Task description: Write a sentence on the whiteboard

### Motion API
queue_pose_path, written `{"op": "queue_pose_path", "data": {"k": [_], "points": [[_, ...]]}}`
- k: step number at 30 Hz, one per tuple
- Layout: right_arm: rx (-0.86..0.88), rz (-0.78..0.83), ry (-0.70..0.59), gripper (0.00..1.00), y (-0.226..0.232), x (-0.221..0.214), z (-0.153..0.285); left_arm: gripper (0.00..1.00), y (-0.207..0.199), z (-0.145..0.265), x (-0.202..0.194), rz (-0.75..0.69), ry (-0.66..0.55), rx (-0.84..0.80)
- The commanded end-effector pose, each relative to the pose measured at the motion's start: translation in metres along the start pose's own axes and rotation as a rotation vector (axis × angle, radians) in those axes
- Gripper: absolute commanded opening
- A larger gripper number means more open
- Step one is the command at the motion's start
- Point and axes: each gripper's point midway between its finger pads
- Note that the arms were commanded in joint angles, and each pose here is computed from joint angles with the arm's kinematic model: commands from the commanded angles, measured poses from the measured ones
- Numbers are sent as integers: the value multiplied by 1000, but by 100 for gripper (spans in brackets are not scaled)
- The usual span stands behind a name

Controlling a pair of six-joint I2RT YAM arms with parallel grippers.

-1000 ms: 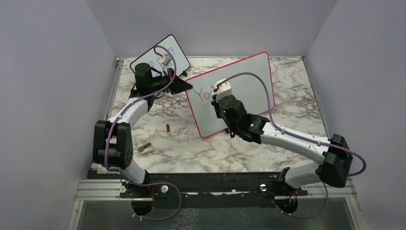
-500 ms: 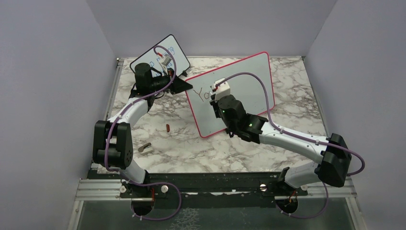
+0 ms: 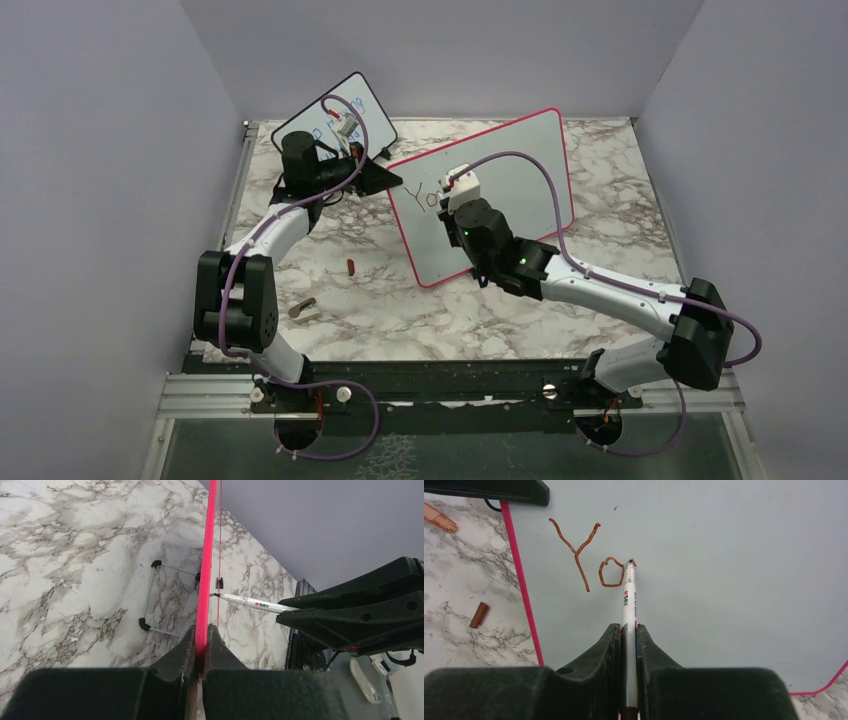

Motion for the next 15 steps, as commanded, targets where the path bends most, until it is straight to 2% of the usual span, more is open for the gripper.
{"op": "queue_pose_path", "data": {"k": [1, 15], "points": [[-17, 10, 36, 1, -6, -13, 4, 0, -1, -5, -13, 20, 43, -31], [-23, 16, 59, 0, -10, -22, 9, 0, -1, -5, -13, 18, 42, -31]]}}
Point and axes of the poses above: each gripper's point midway between its finger pads, its own z axis back along the fingers, its own y axis along the line the jaws close on, x = y × z, and after that the axes turned 2 degrees about z, right-handed
